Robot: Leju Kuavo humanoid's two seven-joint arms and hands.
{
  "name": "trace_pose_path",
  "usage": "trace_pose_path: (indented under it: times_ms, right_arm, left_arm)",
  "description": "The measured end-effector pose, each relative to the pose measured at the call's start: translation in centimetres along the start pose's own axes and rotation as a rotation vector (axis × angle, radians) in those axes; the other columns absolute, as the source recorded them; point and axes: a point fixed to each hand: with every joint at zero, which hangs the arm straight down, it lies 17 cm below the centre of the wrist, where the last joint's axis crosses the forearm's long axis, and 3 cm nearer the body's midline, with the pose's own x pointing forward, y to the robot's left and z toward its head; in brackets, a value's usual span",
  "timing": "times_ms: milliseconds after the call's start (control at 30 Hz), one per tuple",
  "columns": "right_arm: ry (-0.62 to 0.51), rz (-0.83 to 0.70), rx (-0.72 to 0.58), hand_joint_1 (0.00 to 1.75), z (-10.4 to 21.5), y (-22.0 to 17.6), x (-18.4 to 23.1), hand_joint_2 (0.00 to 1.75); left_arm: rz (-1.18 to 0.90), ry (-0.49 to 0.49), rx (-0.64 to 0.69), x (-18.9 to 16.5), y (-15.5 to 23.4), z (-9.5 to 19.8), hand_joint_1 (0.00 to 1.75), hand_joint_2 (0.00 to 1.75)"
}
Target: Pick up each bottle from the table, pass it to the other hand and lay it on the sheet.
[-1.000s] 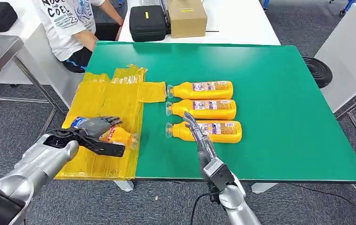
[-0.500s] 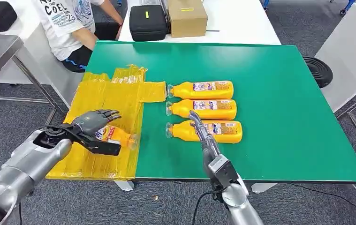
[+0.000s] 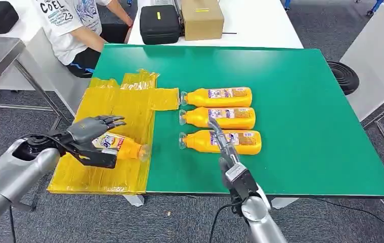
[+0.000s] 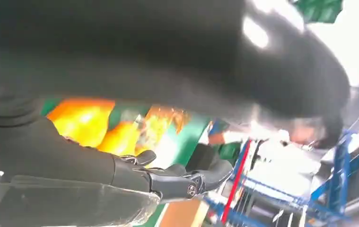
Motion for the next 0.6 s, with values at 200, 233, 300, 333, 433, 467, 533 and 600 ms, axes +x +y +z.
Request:
trace_pose_path:
  times_ms: [200, 233, 300, 333, 433, 467, 533, 600]
  right_arm:
    - [0.119, 0.235, -0.024, 0.00, 0.5, -3.8, -2.8, 1.75]
    - [0.126, 0.249, -0.031, 0.00, 0.6, -4.4, -2.9, 1.75]
    - [0.144, 0.301, -0.039, 0.00, 0.5, -5.3, -3.3, 1.75]
    - [0.164, 0.349, -0.042, 0.00, 0.6, -5.7, -3.8, 1.75]
    - [0.242, 0.532, -0.037, 0.00, 0.9, -8.2, -5.5, 1.75]
    - [0.270, 0.583, -0.028, 0.00, 0.9, -9.0, -6.1, 1.75]
    - [0.318, 0.660, -0.008, 0.00, 0.9, -10.6, -7.3, 1.75]
    - [0.345, 0.694, 0.001, 0.00, 0.9, -11.7, -8.0, 1.75]
  left_arm:
    - [0.226, -0.032, 0.328, 2.0, 2.3, 1.3, 0.00, 1.75]
    - [0.250, -0.035, 0.346, 2.5, 2.0, 1.4, 0.00, 1.75]
    - [0.300, -0.040, 0.384, 3.1, 1.7, 1.7, 0.00, 1.75]
    - [0.338, -0.042, 0.429, 3.2, 2.2, 2.1, 0.00, 1.75]
    - [0.512, -0.081, 0.569, 5.2, 3.1, 2.7, 0.00, 1.75]
    - [0.586, -0.094, 0.613, 5.9, 3.0, 2.9, 0.00, 1.75]
    - [0.698, -0.089, 0.682, 6.7, 2.3, 3.3, 0.00, 1.75]
    - [0.753, -0.068, 0.716, 6.8, 1.4, 3.7, 0.00, 1.75]
